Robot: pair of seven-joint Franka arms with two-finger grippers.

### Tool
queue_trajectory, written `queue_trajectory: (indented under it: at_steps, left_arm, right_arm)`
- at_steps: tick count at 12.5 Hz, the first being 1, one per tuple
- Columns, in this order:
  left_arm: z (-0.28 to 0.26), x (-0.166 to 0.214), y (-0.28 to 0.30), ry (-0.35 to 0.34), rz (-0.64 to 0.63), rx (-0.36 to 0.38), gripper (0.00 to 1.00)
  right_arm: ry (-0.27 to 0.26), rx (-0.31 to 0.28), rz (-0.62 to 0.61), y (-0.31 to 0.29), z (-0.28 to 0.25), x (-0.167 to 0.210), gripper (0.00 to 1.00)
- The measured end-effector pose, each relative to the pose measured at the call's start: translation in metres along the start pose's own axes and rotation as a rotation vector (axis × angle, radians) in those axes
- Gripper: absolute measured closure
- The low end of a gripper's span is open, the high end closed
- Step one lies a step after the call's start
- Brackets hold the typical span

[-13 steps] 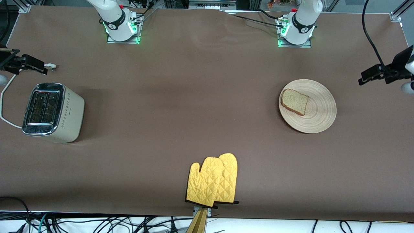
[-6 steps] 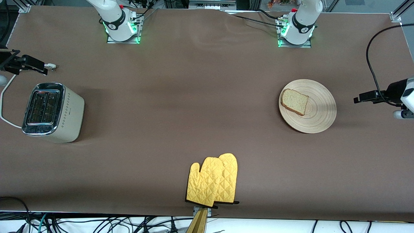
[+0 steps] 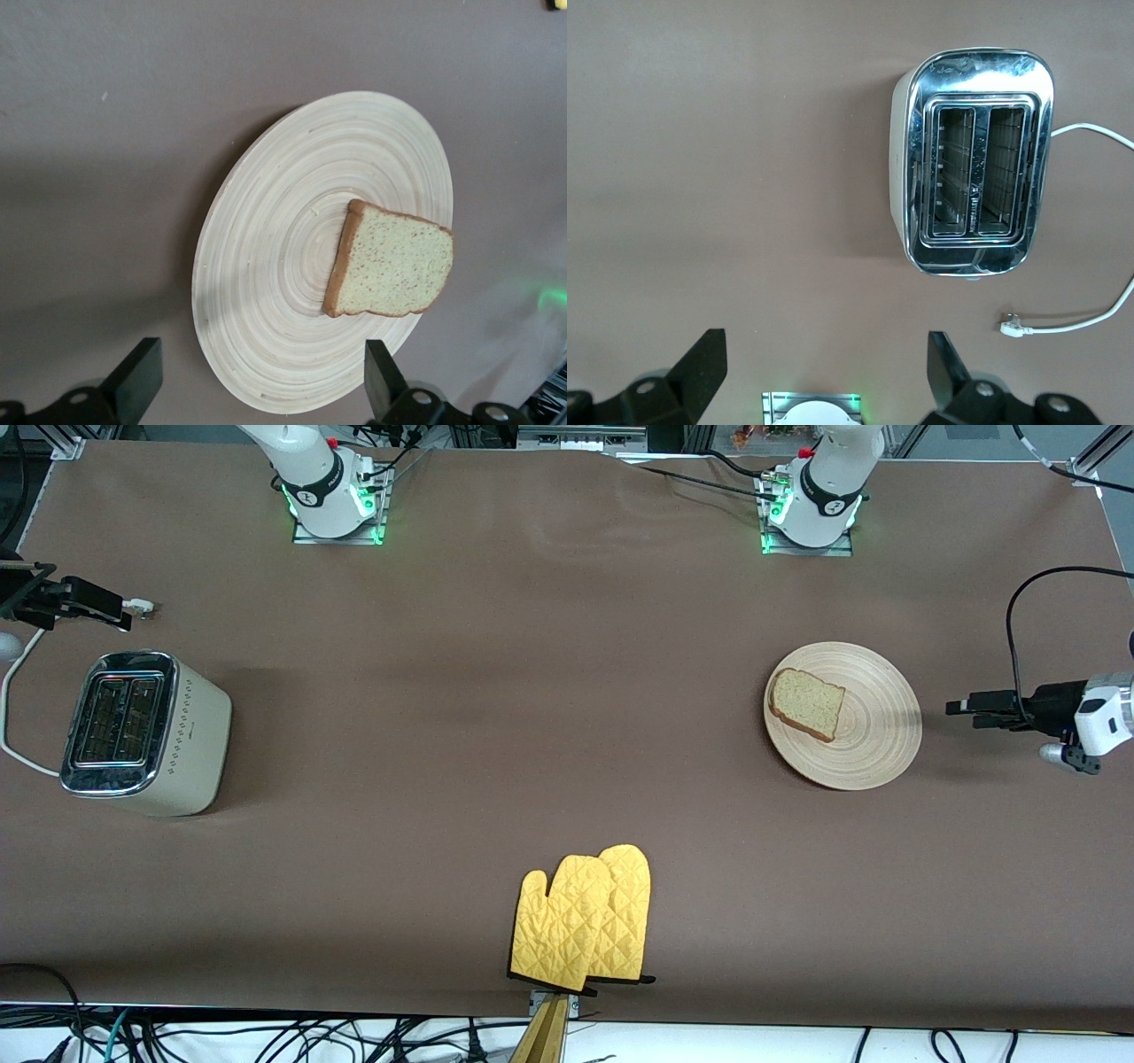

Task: Move plate and put bread in toaster
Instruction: 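Grasp the wooden plate's rim with the left gripper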

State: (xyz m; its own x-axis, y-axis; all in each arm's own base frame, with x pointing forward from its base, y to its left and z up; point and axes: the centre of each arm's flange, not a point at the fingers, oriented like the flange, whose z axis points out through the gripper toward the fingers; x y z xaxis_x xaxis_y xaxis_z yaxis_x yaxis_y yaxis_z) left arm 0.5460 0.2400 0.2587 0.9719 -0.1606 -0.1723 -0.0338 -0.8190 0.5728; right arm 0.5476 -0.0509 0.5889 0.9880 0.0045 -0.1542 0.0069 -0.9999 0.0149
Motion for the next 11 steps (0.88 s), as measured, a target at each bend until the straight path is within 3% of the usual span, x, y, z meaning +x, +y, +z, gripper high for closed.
queue_trajectory:
  at_steps: [4,9,11]
  left_arm:
    - [0.052,-0.002,-0.04,-0.005,0.08,-0.124,0.0]
    - [0.086,-0.006,-0.055,-0.039,0.071,-0.17,0.0]
    - [0.094,-0.008,-0.057,-0.049,0.065,-0.18,0.06]
  right_arm:
    - [0.0,0.0,0.001,0.0,0.0,0.0,0.0]
    - [-0.001,0.001,0.004,0.002,0.0,0.0,0.0]
    - [-0.001,0.001,0.005,0.003,0.0,0.0,0.0]
